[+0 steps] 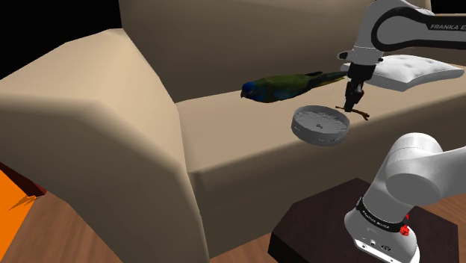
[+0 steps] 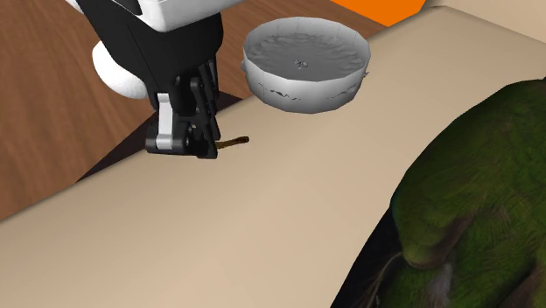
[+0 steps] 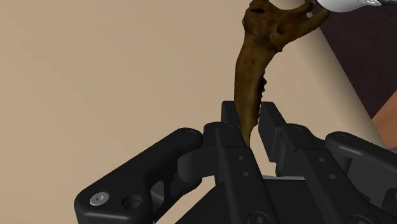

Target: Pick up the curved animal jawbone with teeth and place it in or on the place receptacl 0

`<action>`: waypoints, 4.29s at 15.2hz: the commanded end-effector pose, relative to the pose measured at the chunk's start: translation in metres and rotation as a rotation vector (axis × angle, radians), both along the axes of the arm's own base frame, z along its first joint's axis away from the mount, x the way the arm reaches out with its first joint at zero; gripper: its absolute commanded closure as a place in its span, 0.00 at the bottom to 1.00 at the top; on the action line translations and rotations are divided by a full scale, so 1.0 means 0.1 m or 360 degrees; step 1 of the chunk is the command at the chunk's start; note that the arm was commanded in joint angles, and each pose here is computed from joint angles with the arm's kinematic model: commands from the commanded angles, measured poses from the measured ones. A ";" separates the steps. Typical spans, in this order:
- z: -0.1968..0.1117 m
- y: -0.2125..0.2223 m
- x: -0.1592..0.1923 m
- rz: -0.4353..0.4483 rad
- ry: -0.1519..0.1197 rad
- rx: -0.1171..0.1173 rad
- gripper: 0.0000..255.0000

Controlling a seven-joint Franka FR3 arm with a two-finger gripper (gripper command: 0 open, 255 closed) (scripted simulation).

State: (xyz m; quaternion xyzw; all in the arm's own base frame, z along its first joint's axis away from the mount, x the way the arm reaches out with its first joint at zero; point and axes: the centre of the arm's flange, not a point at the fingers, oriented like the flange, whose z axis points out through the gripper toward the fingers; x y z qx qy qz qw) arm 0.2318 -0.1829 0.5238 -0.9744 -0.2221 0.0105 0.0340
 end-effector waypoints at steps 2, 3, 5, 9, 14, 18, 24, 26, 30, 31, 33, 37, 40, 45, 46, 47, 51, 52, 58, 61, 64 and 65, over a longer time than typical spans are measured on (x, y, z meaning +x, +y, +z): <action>0.14 0.00 0.00 0.0000 0.0000 0.0000 1.00; 0.19 0.00 0.00 0.0000 0.0000 0.0000 1.00; 0.30 0.00 0.00 0.0000 0.0000 0.0000 1.00; 0.51 0.00 0.00 0.0000 0.0000 0.0000 1.00; 0.78 0.00 0.00 0.0000 0.0000 0.0000 1.00; 0.99 0.00 0.00 0.0000 0.0000 0.0000 1.00; 1.14 0.38 0.13 0.0000 0.0000 0.0000 1.00; 1.16 0.63 0.21 0.0000 0.0000 0.0000 1.00; 1.20 1.13 0.37 0.0000 0.0000 0.0000 1.00; 1.21 1.25 0.42 0.0000 0.0000 0.0000 1.00; 1.22 1.50 0.50 0.0000 0.0000 0.0000 1.00; 1.14 1.77 0.59 0.0000 0.0000 0.0000 1.00; 0.98 1.77 0.59 0.0000 0.0000 0.0000 1.00; 0.72 1.77 0.59 0.0000 0.0000 0.0000 1.00; 0.66 1.77 0.59 0.0000 0.0000 0.0000 1.00; 0.61 1.77 0.59 0.0000 0.0000 0.0000 1.00; 0.41 1.77 0.59 0.0000 0.0000 0.0000 1.00; 0.41 1.77 0.59 0.0000 0.0000 0.0000 1.00; 0.41 1.77 0.59 0.0000 0.0000 0.0000 1.00; 0.41 1.78 0.59 0.0000 0.0000 0.0000 0.00; 0.41 1.77 0.59 0.0000 0.0000 0.0000 0.00; 0.55 1.77 0.59 0.0000 0.0000 0.0000 0.00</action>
